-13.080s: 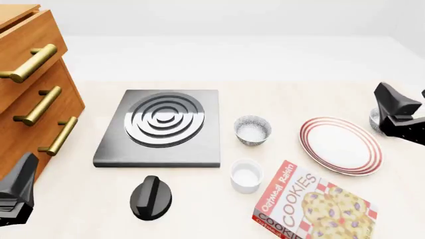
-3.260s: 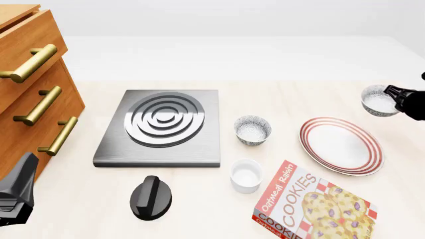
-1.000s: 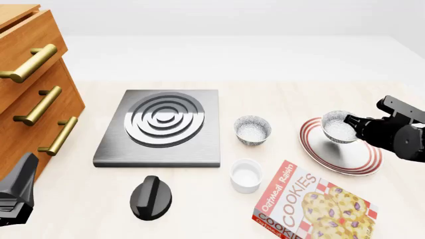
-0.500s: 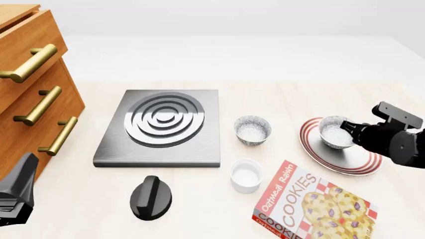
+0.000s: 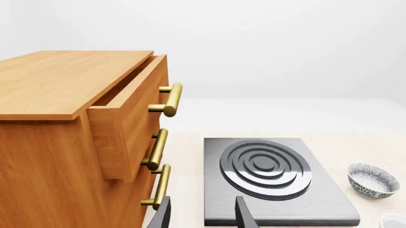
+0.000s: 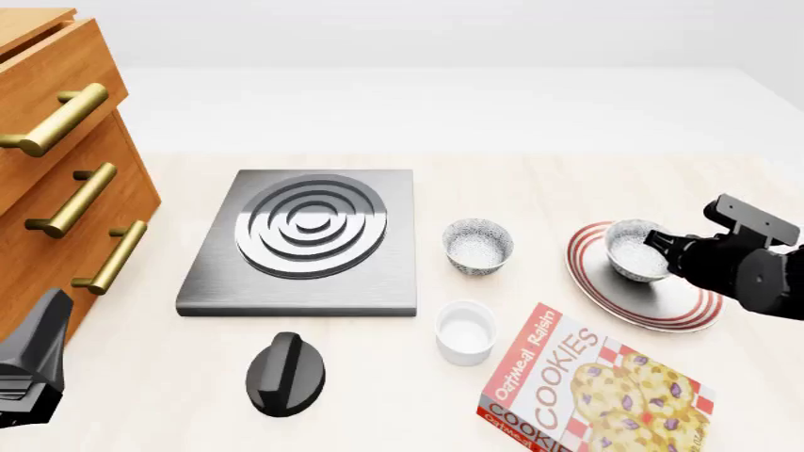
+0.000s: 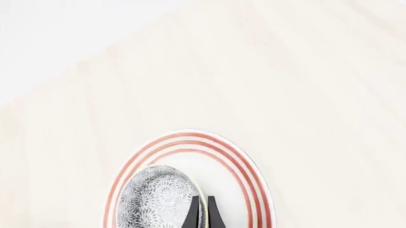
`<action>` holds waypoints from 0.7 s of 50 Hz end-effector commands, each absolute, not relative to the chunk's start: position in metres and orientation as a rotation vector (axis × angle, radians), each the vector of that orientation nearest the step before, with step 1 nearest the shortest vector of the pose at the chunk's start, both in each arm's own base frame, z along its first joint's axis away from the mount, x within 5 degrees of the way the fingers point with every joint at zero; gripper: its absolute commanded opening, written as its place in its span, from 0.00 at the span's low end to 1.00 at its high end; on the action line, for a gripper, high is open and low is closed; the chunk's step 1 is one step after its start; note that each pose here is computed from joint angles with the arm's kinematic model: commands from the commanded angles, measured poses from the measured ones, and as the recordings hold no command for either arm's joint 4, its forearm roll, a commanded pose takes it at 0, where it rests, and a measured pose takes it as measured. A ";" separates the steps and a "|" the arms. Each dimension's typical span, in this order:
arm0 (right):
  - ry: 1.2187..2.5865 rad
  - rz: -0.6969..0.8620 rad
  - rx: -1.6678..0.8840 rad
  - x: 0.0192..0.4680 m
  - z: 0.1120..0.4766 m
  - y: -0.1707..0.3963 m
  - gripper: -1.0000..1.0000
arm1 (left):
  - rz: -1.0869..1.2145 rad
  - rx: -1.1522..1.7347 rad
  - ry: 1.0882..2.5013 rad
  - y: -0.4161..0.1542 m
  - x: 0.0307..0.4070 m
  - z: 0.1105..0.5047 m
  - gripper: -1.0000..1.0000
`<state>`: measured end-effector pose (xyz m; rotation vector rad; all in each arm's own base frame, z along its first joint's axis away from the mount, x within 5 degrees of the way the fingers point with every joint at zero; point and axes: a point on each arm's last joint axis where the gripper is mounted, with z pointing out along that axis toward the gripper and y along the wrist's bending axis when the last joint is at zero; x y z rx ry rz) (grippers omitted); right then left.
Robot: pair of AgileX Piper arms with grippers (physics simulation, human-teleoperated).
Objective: Pick the akita bowl next to the plate and place it on the plate.
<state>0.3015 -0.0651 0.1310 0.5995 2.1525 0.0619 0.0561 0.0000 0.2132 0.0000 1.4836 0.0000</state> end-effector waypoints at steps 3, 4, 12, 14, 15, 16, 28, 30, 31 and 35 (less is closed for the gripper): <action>2.156 0.066 0.600 0.304 0.129 -0.065 0.00 | 0.000 0.000 1.484 0.000 0.056 0.213 1.00; 2.156 0.065 0.600 0.304 0.128 -0.065 0.00 | 0.000 0.000 1.484 0.000 0.056 0.213 1.00; 2.153 0.064 0.601 0.302 0.130 -0.065 1.00 | 0.000 0.000 1.484 0.000 0.056 0.213 1.00; 2.153 0.065 0.601 0.301 0.131 -0.065 1.00 | 0.000 0.000 1.484 0.000 0.056 0.213 1.00; 2.152 0.066 0.601 0.300 0.131 -0.065 1.00 | 0.000 0.000 1.484 0.000 0.056 0.213 1.00; 2.151 0.066 0.602 0.300 0.132 -0.064 1.00 | 0.000 0.000 1.484 0.000 0.056 0.213 1.00; 2.133 0.082 0.609 0.300 0.145 -0.062 1.00 | 0.000 0.000 1.484 0.000 0.056 0.213 1.00; 2.126 0.083 0.612 0.300 0.149 -0.062 1.00 | 0.000 0.000 1.484 0.000 0.056 0.213 1.00; 2.122 0.083 0.614 0.300 0.152 -0.063 1.00 | 0.000 0.000 1.484 0.000 0.056 0.213 1.00; 2.104 0.086 0.621 0.299 0.160 -0.064 1.00 | 0.000 0.000 1.484 0.000 0.056 0.213 1.00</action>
